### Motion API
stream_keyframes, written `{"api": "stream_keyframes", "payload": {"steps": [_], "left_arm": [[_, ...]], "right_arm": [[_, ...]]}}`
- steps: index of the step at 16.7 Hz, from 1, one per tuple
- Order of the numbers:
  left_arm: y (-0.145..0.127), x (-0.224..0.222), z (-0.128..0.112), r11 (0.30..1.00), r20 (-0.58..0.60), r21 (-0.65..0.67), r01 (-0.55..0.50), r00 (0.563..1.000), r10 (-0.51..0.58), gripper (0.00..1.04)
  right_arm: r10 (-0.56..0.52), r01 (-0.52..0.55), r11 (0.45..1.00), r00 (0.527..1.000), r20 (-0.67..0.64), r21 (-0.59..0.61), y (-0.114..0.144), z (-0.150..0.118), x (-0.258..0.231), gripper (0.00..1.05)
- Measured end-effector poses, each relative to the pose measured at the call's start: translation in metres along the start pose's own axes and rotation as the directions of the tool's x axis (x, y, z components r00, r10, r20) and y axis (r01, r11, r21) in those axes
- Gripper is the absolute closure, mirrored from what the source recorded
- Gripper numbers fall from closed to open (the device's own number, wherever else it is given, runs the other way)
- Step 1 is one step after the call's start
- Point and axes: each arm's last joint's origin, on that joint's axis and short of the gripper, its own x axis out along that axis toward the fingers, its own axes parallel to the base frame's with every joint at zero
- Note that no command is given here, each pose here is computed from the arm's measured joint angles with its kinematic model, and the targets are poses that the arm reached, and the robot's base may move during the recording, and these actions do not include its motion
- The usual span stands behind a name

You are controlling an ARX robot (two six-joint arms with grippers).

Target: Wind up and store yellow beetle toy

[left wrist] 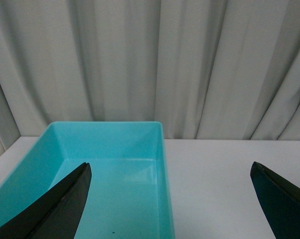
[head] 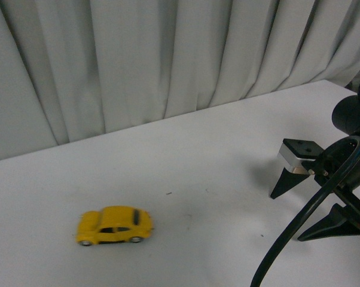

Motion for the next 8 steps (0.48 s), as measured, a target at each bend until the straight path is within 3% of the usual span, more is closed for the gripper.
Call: {"api": "stream_keyframes", "payload": {"steps": [5,8], "left_arm": [[0.000,0.000,0.000,1.000,0.000,0.000,0.000,1.000,0.000,0.07],[0.000,0.000,0.000,1.000,0.000,0.000,0.000,1.000,0.000,0.07]], "right_arm": [[0.019,-0.019,1.000,1.000,-0.013,-0.005,-0.004,0.006,-0.002,0.07],[-0.018,0.019,0.998,1.000,0.010,-0.058,-0.022,0.028,-0.009,0.07]]}}
